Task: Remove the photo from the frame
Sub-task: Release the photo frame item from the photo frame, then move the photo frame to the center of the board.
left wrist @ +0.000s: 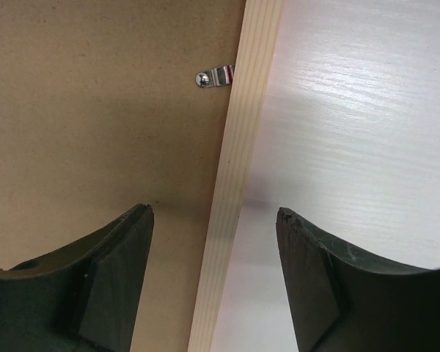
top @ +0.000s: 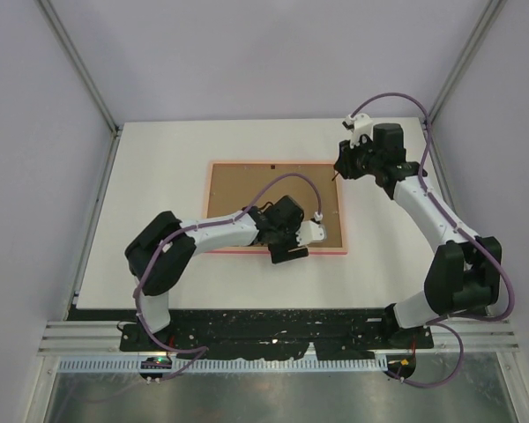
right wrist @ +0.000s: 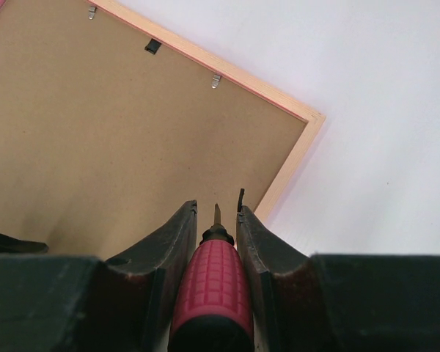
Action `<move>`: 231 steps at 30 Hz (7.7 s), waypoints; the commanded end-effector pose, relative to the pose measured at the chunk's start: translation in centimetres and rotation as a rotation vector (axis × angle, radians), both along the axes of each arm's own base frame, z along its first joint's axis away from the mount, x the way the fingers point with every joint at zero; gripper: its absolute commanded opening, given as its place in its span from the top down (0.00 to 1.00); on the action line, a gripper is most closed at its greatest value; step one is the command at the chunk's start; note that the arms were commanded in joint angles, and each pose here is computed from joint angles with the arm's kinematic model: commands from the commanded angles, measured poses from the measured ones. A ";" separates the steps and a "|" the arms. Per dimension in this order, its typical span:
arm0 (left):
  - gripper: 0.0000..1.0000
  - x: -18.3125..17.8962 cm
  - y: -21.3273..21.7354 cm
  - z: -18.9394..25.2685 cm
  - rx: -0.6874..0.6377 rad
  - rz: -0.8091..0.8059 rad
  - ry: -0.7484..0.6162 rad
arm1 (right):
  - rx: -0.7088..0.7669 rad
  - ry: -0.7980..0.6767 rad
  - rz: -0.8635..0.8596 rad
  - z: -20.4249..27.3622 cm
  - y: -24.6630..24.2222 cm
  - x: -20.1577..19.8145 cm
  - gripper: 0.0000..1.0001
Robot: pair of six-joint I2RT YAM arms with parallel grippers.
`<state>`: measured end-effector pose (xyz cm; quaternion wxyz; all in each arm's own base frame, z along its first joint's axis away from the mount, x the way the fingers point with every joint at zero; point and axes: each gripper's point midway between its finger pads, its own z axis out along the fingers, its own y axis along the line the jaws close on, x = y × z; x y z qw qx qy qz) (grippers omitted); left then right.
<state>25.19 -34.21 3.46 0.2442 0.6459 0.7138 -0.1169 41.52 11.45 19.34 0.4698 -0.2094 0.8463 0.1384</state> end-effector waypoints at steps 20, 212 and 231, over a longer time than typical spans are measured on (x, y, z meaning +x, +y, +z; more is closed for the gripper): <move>0.57 -0.2 -1.2 -2.6 -0.035 0.027 0.032 | -0.069 0.099 0.013 -4.4 -0.8 -0.4 0.92; 1.00 -12.4 -2.4 -1.2 -0.126 -0.141 0.123 | 0.034 0.157 0.180 0.9 0.3 -9.7 0.92; 1.00 -15.3 -1.5 -1.1 -0.133 -0.270 0.167 | 0.046 0.159 0.176 0.8 0.0 -9.9 0.92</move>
